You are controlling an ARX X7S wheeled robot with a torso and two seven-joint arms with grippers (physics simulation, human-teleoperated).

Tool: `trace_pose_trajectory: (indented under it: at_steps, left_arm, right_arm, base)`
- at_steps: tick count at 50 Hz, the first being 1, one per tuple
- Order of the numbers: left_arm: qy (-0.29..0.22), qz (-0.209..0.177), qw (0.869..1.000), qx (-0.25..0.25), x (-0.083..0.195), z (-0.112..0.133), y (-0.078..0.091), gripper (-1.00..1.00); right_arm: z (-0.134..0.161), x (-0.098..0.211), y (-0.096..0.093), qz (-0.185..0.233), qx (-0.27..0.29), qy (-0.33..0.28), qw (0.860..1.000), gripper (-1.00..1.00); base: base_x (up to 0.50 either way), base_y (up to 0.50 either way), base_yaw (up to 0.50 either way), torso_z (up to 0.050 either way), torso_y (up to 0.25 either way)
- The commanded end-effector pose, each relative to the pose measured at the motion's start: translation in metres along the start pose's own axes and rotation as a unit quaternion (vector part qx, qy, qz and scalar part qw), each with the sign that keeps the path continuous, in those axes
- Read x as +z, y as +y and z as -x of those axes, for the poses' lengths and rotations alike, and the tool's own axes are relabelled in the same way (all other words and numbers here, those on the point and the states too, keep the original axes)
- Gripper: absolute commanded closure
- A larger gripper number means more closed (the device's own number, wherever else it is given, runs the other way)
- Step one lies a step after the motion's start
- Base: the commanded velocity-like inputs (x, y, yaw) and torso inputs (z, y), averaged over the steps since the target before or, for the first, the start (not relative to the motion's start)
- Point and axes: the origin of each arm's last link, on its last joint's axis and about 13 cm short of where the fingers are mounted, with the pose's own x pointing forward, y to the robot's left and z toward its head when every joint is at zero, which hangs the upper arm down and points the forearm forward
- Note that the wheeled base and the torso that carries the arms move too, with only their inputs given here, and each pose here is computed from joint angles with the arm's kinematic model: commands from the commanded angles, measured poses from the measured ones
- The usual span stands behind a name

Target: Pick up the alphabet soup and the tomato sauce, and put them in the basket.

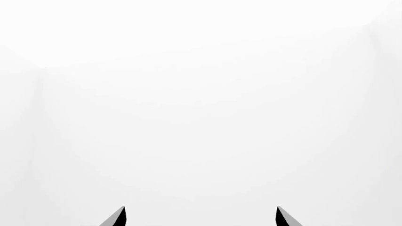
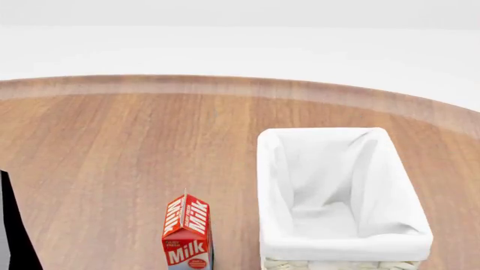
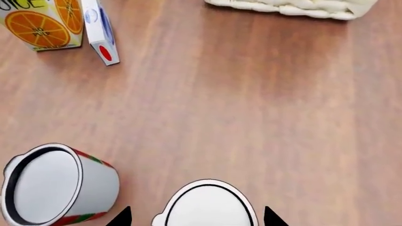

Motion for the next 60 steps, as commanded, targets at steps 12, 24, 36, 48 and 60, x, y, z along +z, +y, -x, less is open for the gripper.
trace_pose_trajectory:
  at_steps: [12, 24, 36, 48, 60]
  left_arm:
    - [0.001, 0.000, 1.000, -0.002, -0.001, 0.000, -0.001, -1.00]
    - [0.002, 0.001, 1.000, -0.001, -0.001, 0.001, -0.001, -1.00]
    - [0.003, 0.000, 1.000, -0.003, -0.002, 0.000, -0.001, -1.00]
    - [0.003, 0.001, 1.000, -0.003, -0.003, 0.001, -0.001, -1.00]
    - [0.004, 0.001, 1.000, -0.003, -0.003, 0.002, -0.001, -1.00]
  right_arm:
    - [-0.009, -0.008, -0.003, -0.015, 0.003, 0.005, 1.000, -1.00]
    - [-0.011, -0.011, -0.001, -0.019, 0.010, 0.007, 1.000, -1.00]
    - [-0.013, -0.015, -0.001, -0.024, 0.012, 0.011, 1.000, -1.00]
    - [-0.016, -0.020, 0.000, -0.031, 0.017, 0.012, 0.999, -1.00]
    - [-0.020, -0.024, 0.001, -0.036, 0.020, 0.015, 0.999, -1.00]
  base:
    - [0.00, 0.00, 0.00, 0.000, 0.000]
    - [0.00, 0.00, 0.00, 0.000, 0.000]
    - [0.00, 0.00, 0.00, 0.000, 0.000]
    - [0.00, 0.00, 0.00, 0.000, 0.000]
    - [0.00, 0.00, 0.00, 0.000, 0.000]
